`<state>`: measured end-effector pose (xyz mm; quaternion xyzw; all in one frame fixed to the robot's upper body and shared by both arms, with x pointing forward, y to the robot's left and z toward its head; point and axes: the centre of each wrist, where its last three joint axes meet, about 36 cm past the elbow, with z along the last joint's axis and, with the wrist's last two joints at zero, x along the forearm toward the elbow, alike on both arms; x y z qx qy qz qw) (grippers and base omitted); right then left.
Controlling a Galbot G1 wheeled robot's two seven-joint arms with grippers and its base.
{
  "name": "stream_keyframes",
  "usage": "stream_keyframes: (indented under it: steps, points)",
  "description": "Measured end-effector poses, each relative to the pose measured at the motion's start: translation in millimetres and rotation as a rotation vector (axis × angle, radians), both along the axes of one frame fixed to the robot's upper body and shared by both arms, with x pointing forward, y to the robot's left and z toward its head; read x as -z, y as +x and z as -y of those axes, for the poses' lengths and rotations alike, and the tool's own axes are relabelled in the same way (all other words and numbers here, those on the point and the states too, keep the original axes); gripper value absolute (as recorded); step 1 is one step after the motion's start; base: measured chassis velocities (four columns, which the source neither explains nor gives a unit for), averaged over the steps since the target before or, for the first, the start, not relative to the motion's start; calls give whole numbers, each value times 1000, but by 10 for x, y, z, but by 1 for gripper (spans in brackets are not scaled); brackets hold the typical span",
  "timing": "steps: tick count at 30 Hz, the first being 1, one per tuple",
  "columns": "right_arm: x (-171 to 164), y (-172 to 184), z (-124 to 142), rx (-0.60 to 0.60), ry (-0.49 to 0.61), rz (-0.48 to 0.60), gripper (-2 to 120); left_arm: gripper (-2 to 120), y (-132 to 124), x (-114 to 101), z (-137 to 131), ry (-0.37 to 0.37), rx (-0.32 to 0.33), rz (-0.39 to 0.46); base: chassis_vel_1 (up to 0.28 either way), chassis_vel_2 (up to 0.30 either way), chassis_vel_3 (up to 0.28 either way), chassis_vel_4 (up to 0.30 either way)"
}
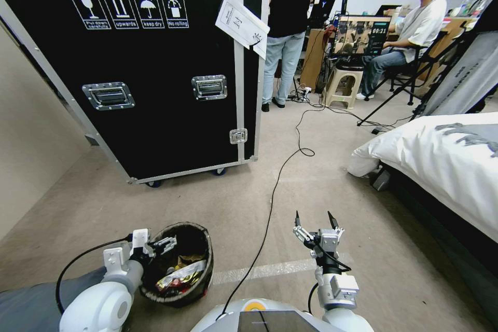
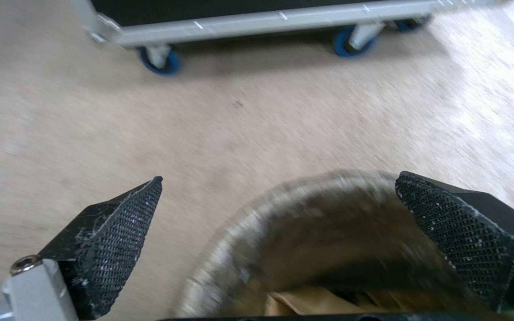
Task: Pick up the trash bin, then pick up the garbage from the floor and place it into the trash bin.
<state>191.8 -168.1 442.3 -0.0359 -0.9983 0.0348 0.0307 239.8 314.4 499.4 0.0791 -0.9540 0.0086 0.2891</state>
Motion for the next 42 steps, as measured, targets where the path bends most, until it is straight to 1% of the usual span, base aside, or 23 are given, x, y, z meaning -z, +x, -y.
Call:
stream_keyframes:
  steps: [2, 3, 4, 5, 6, 7, 9, 10, 11, 14, 15, 16, 17, 18, 19, 20, 24, 42]
  points:
    - [-8, 0, 19, 3, -1, 3, 100, 100, -47, -30, 3, 18, 10, 38, 0, 0, 0, 0]
    - [-8, 0, 19, 3, -1, 3, 100, 100, -47, -30, 3, 18, 10, 38, 0, 0, 0, 0]
    - [-13, -3, 35, 6, -4, 6, 100, 100, -88, -23, -13, 42, 31, 102, 0, 0, 0, 0]
    - [-20, -10, 50, 8, -6, 8, 100, 100, -127, 4, -34, 80, 54, 198, 0, 0, 0, 0]
    - [-26, -15, 64, 9, -8, 11, 100, 100, -160, 37, -57, 115, 71, 270, 0, 0, 0, 0]
    - [-26, -15, 64, 9, -8, 11, 100, 100, -160, 37, -57, 115, 71, 270, 0, 0, 0, 0]
    - [-39, -31, 85, 11, -10, 19, 100, 100, -256, 105, -97, 162, 91, 363, 0, 0, 0, 0]
    - [-44, -38, 90, 12, -10, 21, 100, 100, -300, 133, -104, 172, 88, 389, 0, 0, 0, 0]
    - [-44, -38, 90, 12, -10, 21, 100, 100, -300, 133, -104, 172, 88, 389, 0, 0, 0, 0]
    - [-46, -65, 102, 15, -10, 23, 100, 100, -439, 226, -113, 205, 70, 471, 0, 0, 0, 0]
    - [-46, -65, 102, 15, -10, 23, 100, 100, -439, 226, -113, 205, 70, 471, 0, 0, 0, 0]
    - [-44, -76, 102, 16, -9, 24, 100, 100, -483, 252, -105, 211, 63, 513, 0, 0, 0, 0]
    - [-42, -81, 102, 17, -8, 25, 100, 100, -504, 263, -100, 214, 61, 532, 0, 0, 0, 0]
    - [-42, -81, 102, 17, -8, 25, 100, 100, -504, 263, -100, 214, 61, 532, 0, 0, 0, 0]
    - [-39, -91, 101, 19, -8, 30, 100, 100, -544, 288, -88, 222, 57, 573, 0, 0, 0, 0]
    - [-38, -95, 100, 20, -9, 35, 100, 100, -566, 305, -77, 226, 55, 589, 0, 0, 0, 0]
    - [-33, -95, 121, 26, -18, 53, 100, 100, -600, 332, -50, 242, 57, 612, 0, 0, 0, 0]
    - [-25, -93, 128, 26, -28, 56, 100, 100, -599, 323, -39, 242, 66, 598, 0, 0, 0, 0]
